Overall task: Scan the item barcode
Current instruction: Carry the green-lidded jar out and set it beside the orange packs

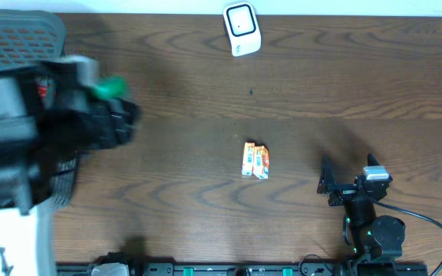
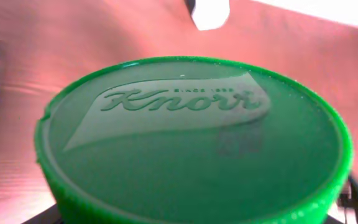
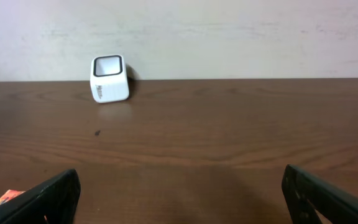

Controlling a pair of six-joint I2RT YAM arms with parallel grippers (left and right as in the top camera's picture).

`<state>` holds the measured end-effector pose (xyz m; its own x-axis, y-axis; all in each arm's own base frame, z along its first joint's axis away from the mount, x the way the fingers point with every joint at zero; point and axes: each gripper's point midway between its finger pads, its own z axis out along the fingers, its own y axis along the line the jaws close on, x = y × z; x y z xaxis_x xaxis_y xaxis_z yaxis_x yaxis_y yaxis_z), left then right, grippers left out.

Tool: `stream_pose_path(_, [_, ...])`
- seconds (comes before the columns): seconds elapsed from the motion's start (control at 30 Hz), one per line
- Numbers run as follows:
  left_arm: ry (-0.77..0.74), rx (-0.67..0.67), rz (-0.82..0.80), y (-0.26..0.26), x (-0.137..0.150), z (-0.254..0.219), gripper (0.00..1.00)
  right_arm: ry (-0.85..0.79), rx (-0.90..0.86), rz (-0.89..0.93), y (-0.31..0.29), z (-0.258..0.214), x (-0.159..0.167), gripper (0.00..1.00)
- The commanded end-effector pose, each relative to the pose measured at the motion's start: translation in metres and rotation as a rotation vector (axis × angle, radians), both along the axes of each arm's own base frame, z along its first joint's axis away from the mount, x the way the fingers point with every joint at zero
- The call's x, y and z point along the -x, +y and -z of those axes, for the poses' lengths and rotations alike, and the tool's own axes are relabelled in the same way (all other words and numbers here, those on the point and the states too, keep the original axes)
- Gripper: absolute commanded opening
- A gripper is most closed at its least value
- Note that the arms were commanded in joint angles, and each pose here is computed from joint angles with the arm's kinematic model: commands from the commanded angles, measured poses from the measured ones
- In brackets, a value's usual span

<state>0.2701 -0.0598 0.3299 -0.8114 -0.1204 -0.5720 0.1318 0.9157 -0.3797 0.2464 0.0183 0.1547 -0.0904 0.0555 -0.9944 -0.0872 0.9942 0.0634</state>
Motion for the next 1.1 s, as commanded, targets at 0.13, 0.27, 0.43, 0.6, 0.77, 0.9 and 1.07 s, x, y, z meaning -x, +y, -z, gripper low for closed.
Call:
stream_pose_path(0.13, [0.269, 0.037, 0.219, -0.081, 0.001, 0.116, 0.65, 0.002, 0.011, -0.015, 0.003, 0.001, 0.000, 0.99])
stream_pose_path(0.27, [0.380, 0.021, 0.278, -0.109, 0.006, 0.172, 0.65, 0.002, 0.011, -0.015, 0.003, 0.001, 0.000, 0.99])
stream_pose_path(0.43, [0.514, -0.066, 0.291, -0.121, 0.008, 0.234, 0.65, 0.002, 0.011, -0.015, 0.003, 0.001, 0.000, 0.99])
stream_pose_path(0.6, [0.585, -0.130, 0.287, -0.123, 0.004, 0.274, 0.65, 0.002, 0.011, -0.015, 0.003, 0.001, 0.000, 0.99])
stream_pose_path(0.77, [0.662, -0.150, 0.290, -0.123, 0.007, 0.302, 0.66, 0.002, 0.011, -0.015, 0.003, 0.001, 0.000, 0.99])
stream_pose_path(0.9, [0.692, -0.152, 0.290, -0.124, 0.008, 0.315, 0.66, 0.002, 0.011, -0.015, 0.003, 0.001, 0.000, 0.99])
stream_pose_path(1.07, [0.691, -0.149, 0.292, -0.125, 0.007, 0.317, 0.83, 0.002, 0.011, -0.015, 0.003, 0.001, 0.000, 0.99])
